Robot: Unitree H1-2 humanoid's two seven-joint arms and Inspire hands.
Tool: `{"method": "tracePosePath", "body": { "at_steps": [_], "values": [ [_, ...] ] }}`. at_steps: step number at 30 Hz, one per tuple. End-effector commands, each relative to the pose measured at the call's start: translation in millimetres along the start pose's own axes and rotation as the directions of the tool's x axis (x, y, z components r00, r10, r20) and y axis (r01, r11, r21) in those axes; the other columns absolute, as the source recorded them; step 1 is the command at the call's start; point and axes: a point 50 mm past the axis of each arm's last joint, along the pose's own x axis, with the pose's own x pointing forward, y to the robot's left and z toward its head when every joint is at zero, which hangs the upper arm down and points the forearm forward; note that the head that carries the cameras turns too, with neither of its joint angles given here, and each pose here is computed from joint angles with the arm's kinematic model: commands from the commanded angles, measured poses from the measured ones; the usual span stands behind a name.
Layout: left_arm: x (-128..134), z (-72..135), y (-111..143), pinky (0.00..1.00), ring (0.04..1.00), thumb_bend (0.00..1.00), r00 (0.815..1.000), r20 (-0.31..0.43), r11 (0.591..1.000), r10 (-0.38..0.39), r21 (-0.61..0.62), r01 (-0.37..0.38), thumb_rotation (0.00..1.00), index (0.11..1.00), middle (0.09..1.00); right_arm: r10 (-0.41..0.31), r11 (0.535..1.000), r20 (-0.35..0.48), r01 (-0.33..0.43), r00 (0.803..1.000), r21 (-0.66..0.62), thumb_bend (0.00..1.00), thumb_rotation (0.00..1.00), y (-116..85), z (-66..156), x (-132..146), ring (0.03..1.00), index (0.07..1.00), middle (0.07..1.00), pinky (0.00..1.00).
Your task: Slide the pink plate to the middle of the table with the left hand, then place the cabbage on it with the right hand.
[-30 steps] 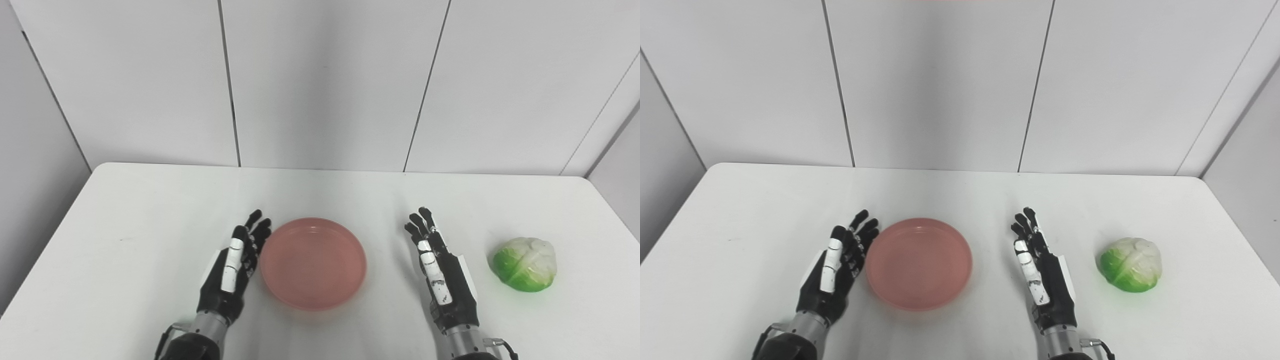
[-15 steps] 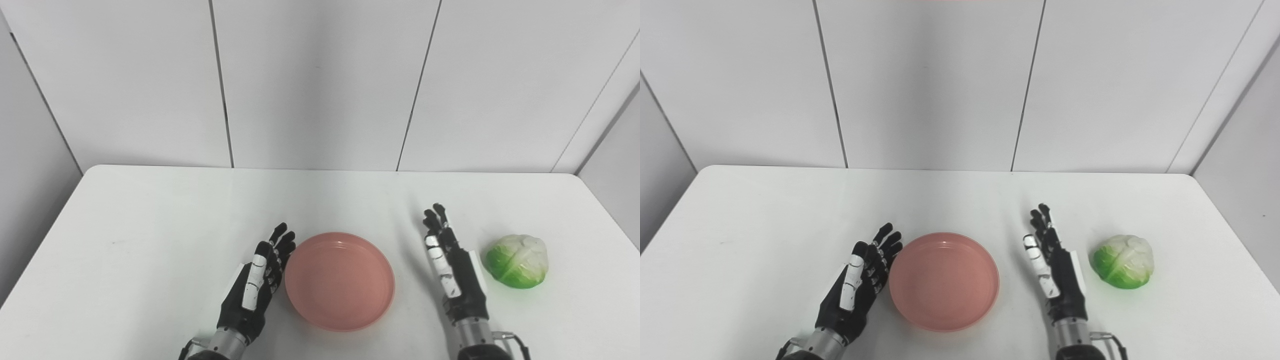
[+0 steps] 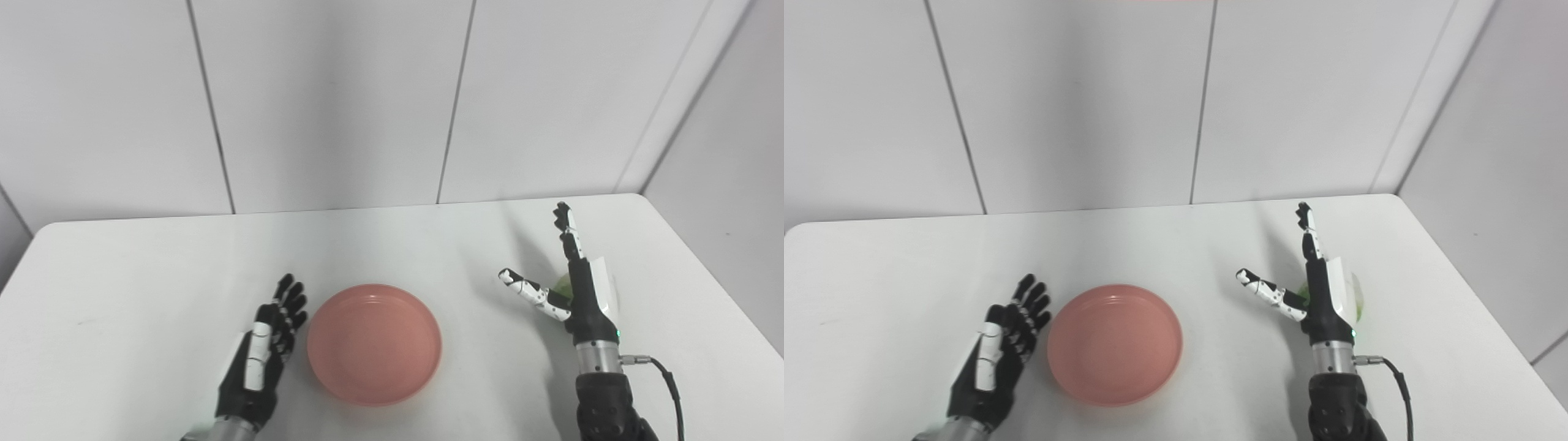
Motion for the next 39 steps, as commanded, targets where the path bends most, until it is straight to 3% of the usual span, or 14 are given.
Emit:
{"method": "tracePosePath", "body": {
  "at_steps": [1, 9, 19, 24, 31, 39],
  "values": [
    [-4, -4, 14, 1.0, 1.0, 0.77, 1.0, -0.019, 1.0, 0.007, 0.001, -0.007, 1.0, 1.0, 1.0, -0.067, 0.997, 0.075, 0.07, 0.995, -0.039, 0.77, 0.46, -7, 20, 16, 0.901, 0.94, 0.926, 0.85],
    [-9, -8, 50, 1.0, 1.0, 0.77, 0.999, 0.002, 0.998, 0.048, 0.03, -0.048, 0.99, 1.0, 1.0, -0.103, 0.971, 0.044, 0.11, 0.994, -0.211, 0.81, 0.36, -19, 25, 26, 0.886, 0.926, 0.918, 0.8],
    [-12, -14, 68, 1.0, 1.0, 0.75, 0.998, 0.027, 0.997, 0.057, 0.058, -0.059, 0.96, 1.0, 1.0, -0.045, 0.937, -0.119, 0.001, 0.992, -0.35, 0.9, 0.41, -37, 21, 32, 0.904, 0.948, 0.929, 0.79],
    [-12, -17, 71, 1.0, 0.997, 0.76, 0.998, 0.037, 0.996, 0.054, 0.074, -0.056, 0.95, 1.0, 1.0, -0.018, 0.913, -0.148, -0.044, 0.989, -0.405, 0.91, 0.41, -42, 17, 34, 0.928, 0.949, 0.934, 0.96],
    [-14, -19, 73, 1.0, 0.997, 0.75, 0.998, 0.041, 0.995, 0.045, 0.084, -0.048, 0.96, 1.0, 1.0, 0.011, 0.882, -0.283, -0.143, 0.959, -0.449, 0.92, 0.4, -50, 15, 34, 0.992, 0.97, 0.976, 1.0],
    [-14, -19, 73, 1.0, 0.993, 0.76, 0.998, 0.042, 0.995, 0.044, 0.083, -0.048, 0.94, 0.996, 1.0, 0.04, 0.876, -0.366, -0.209, 0.93, -0.434, 0.93, 0.34, -54, 14, 34, 1.0, 0.967, 0.978, 1.0]
  ]
}}
